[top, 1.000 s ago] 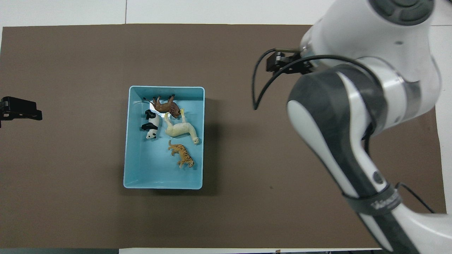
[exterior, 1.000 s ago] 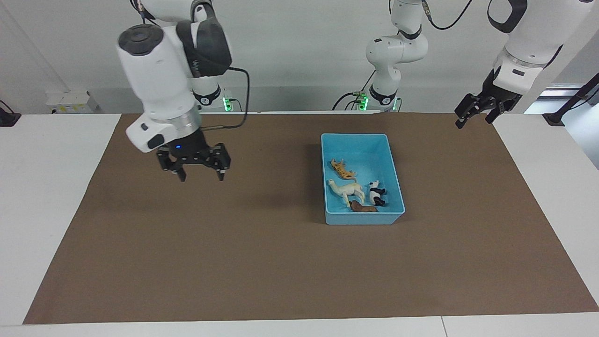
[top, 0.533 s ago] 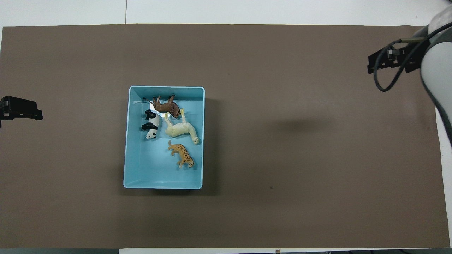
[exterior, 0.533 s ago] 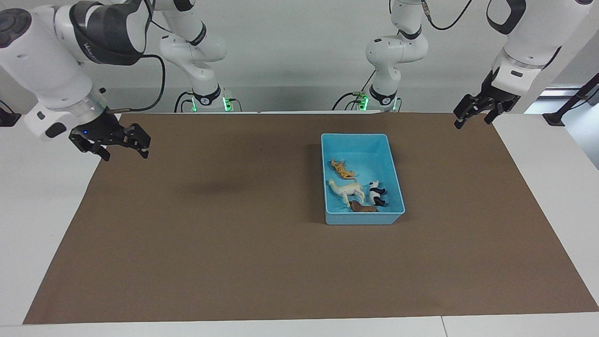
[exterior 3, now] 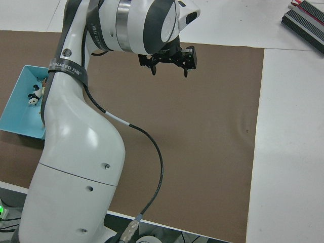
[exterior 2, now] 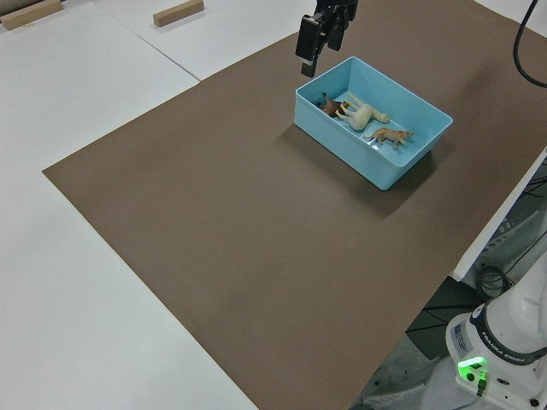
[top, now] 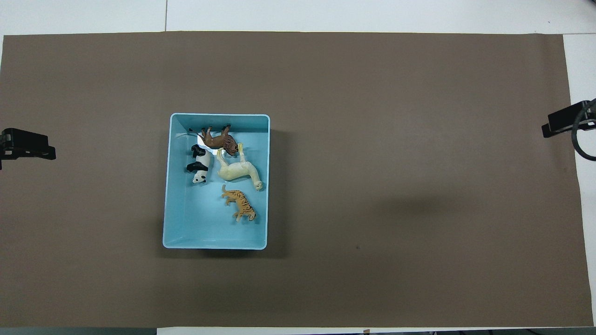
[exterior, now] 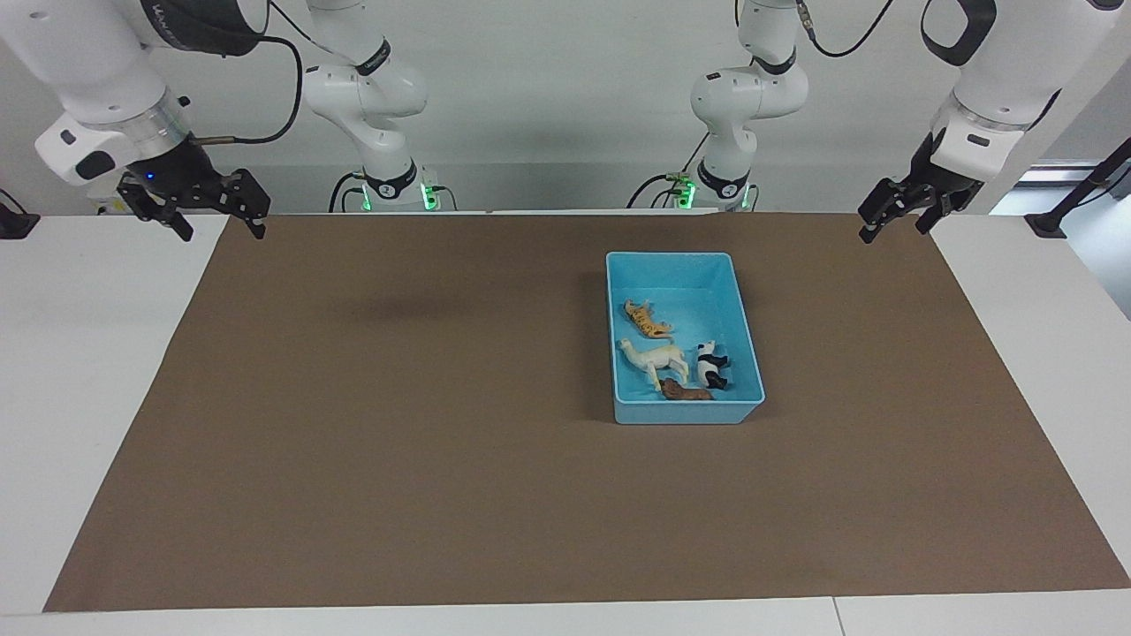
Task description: Put all toys into storage box
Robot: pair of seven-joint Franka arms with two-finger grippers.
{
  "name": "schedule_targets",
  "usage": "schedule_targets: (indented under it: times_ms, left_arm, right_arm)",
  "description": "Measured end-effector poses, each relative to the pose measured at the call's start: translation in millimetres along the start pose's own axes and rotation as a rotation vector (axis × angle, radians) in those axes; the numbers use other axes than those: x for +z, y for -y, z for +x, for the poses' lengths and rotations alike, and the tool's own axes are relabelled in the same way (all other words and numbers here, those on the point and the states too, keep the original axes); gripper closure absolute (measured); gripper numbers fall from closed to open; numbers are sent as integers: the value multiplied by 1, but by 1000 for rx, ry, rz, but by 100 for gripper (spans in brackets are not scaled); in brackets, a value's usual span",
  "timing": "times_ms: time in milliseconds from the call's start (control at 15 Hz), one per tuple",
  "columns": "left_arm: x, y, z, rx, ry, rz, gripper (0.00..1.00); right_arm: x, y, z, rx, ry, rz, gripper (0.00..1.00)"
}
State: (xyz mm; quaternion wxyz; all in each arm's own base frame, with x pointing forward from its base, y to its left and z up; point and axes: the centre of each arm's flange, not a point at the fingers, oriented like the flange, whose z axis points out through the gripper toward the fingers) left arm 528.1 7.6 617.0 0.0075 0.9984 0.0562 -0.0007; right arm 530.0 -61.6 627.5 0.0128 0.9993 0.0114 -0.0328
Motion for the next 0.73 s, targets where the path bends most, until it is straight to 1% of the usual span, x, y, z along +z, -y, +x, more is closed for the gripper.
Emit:
schedule_targets:
  times_ms: [333, 733]
  left_arm:
    - [0, 0, 0, 0, 1, 0, 0]
    - [0, 0, 0, 0, 1, 0, 0]
  right_arm:
    - [-3, -4, -9, 6, -32, -10, 0]
    - [-7, -5, -11, 8, -34, -9, 0]
